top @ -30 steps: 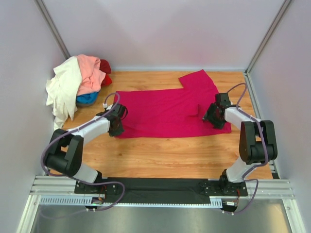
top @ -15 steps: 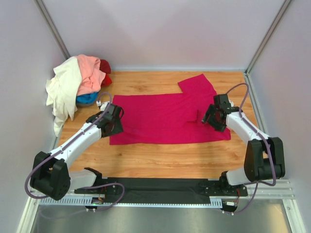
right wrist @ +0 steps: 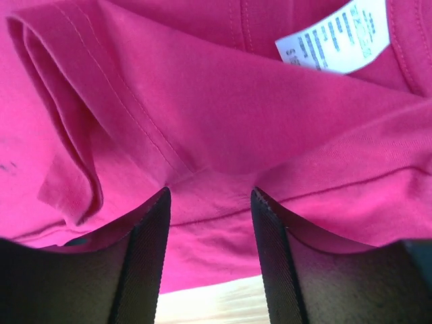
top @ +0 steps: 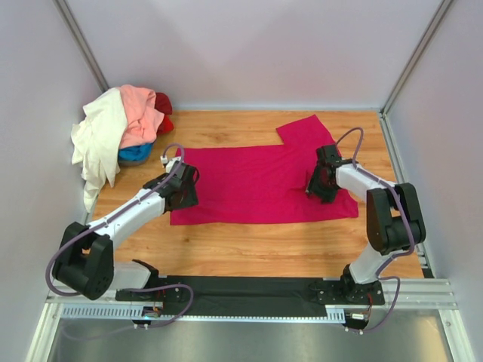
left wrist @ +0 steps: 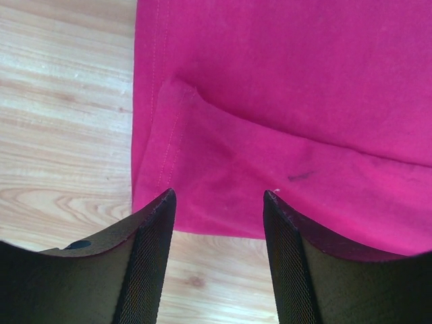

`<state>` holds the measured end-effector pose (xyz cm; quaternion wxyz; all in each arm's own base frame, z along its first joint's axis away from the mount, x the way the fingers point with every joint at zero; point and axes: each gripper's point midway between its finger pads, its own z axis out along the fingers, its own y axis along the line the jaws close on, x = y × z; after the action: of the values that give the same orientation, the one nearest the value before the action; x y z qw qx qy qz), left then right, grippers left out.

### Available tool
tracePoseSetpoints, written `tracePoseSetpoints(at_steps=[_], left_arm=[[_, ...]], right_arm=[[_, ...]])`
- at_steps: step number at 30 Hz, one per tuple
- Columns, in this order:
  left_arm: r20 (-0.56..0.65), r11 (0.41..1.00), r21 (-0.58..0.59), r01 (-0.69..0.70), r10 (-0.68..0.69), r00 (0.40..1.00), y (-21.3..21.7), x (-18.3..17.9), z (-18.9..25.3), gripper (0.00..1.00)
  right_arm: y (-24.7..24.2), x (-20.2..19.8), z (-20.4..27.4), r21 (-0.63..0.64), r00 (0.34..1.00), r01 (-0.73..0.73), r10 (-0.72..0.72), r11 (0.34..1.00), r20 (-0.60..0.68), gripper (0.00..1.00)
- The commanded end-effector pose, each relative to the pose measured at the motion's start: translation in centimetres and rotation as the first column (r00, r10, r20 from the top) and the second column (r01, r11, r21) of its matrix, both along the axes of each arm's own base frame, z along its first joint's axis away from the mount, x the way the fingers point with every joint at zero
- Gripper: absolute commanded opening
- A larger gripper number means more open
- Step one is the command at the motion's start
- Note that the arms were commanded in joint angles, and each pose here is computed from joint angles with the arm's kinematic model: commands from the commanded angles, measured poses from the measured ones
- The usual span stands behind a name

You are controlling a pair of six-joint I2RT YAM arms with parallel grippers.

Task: Fold and stack the t-shirts
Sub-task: Fold the tshirt

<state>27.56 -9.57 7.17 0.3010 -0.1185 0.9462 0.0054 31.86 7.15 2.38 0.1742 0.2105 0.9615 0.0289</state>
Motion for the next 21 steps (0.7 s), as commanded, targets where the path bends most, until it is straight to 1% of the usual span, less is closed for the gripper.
tracePoseSetpoints(at_steps=[1, 9, 11, 13, 16, 18, 20, 21], left_arm=[[0.016, 1.000, 0.002, 0.011, -0.011, 1.000, -0.2, 0.5, -0.4, 0.62], [-0.025, 1.000, 0.027, 0.003, -0.003, 1.000, 0.5, -0.6, -2.8, 0.61], [-0.031, 0.999, 0.046, 0.001, 0.001, 1.000, 0.9, -0.9, -3.3, 0.61], [-0.030, 0.999, 0.040, 0.005, -0.004, 1.000, 0.8, -0.8, -3.3, 0.61], [-0.028, 0.999, 0.043, 0.008, -0.007, 1.000, 0.8, -0.8, -3.4, 0.61], [-0.026, 0.999, 0.039, 0.011, -0.010, 1.000, 0.7, -0.7, -3.3, 0.61], [-0.031, 0.999, 0.040, 0.012, -0.011, 0.999, 0.8, -0.8, -3.4, 0.61], [-0.029, 0.999, 0.038, 0.014, -0.013, 1.000, 0.7, -0.8, -3.3, 0.61]], right_arm=[[-0.1, 3.3, 1.6, -0.017, 0.995, 0.002, -0.001, 1.000, 0.096, 0.52], [-0.3, 4.7, 1.3, -0.040, 0.995, 0.015, -0.011, 0.999, 0.097, 0.47], [-0.6, 5.0, 1.3, -0.053, 0.995, 0.018, -0.013, 0.998, 0.096, 0.44], [-0.8, 5.4, 1.3, -0.058, 0.995, 0.026, -0.020, 0.998, 0.099, 0.42], [-1.5, 6.3, 1.4, -0.069, 0.995, 0.044, -0.037, 0.997, 0.097, 0.41], [-2.0, 7.5, 2.2, -0.072, 0.992, 0.061, -0.052, 0.996, 0.116, 0.41], [-3.3, 8.3, 2.3, -0.086, 0.990, 0.092, -0.082, 0.992, 0.113, 0.41], [-3.6, 9.5, 3.2, -0.085, 0.986, 0.106, -0.093, 0.991, 0.139, 0.41]])
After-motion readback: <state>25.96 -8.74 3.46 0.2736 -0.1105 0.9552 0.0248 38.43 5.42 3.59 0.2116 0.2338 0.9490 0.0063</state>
